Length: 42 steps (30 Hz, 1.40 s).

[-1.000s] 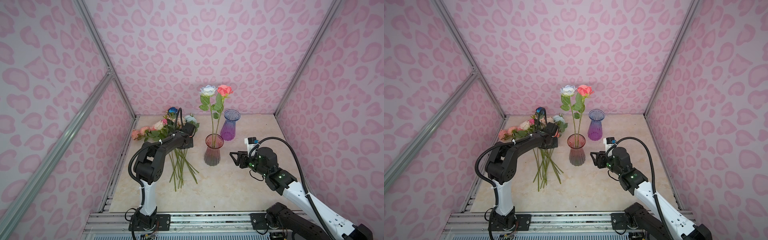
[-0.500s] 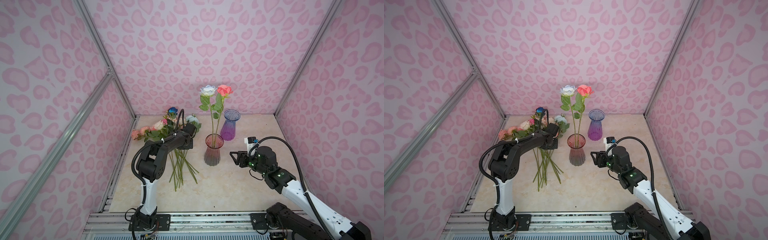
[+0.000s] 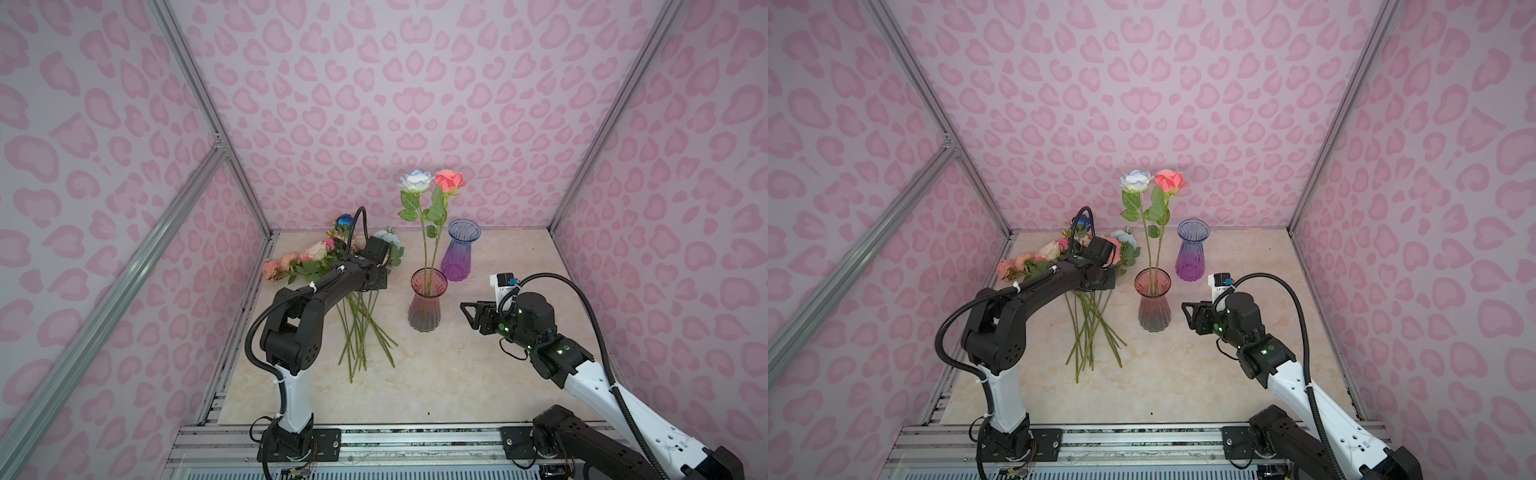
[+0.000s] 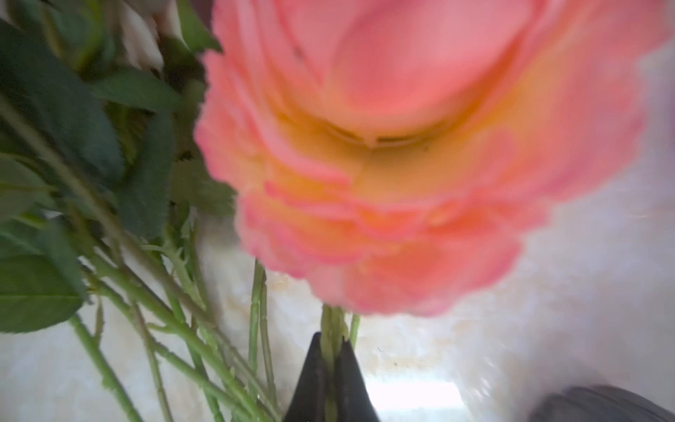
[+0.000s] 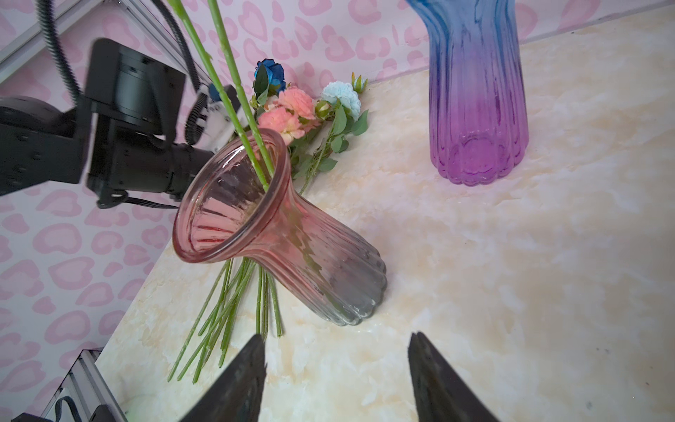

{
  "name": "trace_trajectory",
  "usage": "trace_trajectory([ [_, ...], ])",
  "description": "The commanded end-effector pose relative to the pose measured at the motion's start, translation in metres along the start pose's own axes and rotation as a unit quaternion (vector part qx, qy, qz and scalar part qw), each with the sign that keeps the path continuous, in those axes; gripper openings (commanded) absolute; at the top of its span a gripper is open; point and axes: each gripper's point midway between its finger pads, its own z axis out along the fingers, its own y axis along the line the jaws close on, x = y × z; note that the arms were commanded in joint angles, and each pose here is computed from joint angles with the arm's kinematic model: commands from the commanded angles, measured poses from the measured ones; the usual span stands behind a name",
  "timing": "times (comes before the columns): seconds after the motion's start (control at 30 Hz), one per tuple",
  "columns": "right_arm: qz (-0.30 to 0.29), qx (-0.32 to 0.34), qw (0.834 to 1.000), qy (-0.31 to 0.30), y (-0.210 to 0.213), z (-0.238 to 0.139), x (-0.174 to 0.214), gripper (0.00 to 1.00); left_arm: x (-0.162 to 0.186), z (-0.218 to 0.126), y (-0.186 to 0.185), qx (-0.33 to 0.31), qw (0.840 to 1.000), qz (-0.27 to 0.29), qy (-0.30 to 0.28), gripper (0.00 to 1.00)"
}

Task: Arrange the flowers into the vase
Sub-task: 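Lift the multi-bloom pink rose high out of the bunch with the left gripper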

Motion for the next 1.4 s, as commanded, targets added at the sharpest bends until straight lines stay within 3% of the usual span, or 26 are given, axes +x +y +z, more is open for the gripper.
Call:
trace_trajectory([
  [0.0, -0.002, -0.011, 1.000, -0.013, 0.006, -0.002, -0.007, 0.63, -0.015, -0.031, -0.007, 0.035, 0.999, -0.010, -0.028, 0.03],
  [0.23, -0.007, -0.011, 1.000, -0.020, 0.008, -0.008, -0.012, 0.63, -0.031, -0.095, -0.004, 0.070, 0.993, -0.017, -0.093, 0.03],
  [0.43, -0.004, -0.017, 0.999, -0.027, 0.011, -0.012, -0.015, 0.63, -0.046, -0.168, 0.005, 0.107, 0.974, -0.029, -0.196, 0.03],
  [0.57, 0.009, -0.050, 0.998, -0.044, 0.024, -0.019, -0.023, 0.63, -0.043, -0.210, 0.011, 0.140, 0.954, -0.040, -0.263, 0.03],
  [0.7, 0.001, -0.132, 0.990, -0.050, 0.054, -0.024, -0.026, 0.64, -0.038, -0.247, 0.009, 0.197, 0.921, -0.043, -0.334, 0.03],
  [0.77, -0.010, -0.152, 0.987, -0.051, 0.064, -0.026, -0.025, 0.64, -0.039, -0.263, 0.013, 0.194, 0.906, -0.039, -0.375, 0.03],
  [0.83, -0.027, -0.153, 0.987, -0.047, 0.069, -0.026, -0.023, 0.65, -0.044, -0.282, 0.017, 0.195, 0.887, -0.037, -0.417, 0.03],
  [0.93, -0.040, -0.137, 0.989, -0.039, 0.068, -0.023, -0.019, 0.65, -0.053, -0.323, 0.017, 0.222, 0.844, -0.040, -0.486, 0.03],
  [1.07, -0.036, -0.122, 0.991, -0.048, 0.063, -0.021, -0.023, 0.65, -0.071, -0.387, 0.016, 0.271, 0.765, -0.072, -0.580, 0.03],
  [1.17, -0.033, -0.111, 0.992, -0.056, 0.059, -0.021, -0.025, 0.65, -0.084, -0.419, 0.010, 0.302, 0.719, -0.090, -0.620, 0.03],
  [1.37, -0.036, -0.087, 0.994, -0.058, 0.050, -0.024, -0.024, 0.65, -0.105, -0.456, -0.006, 0.353, 0.648, -0.114, -0.665, 0.03],
])
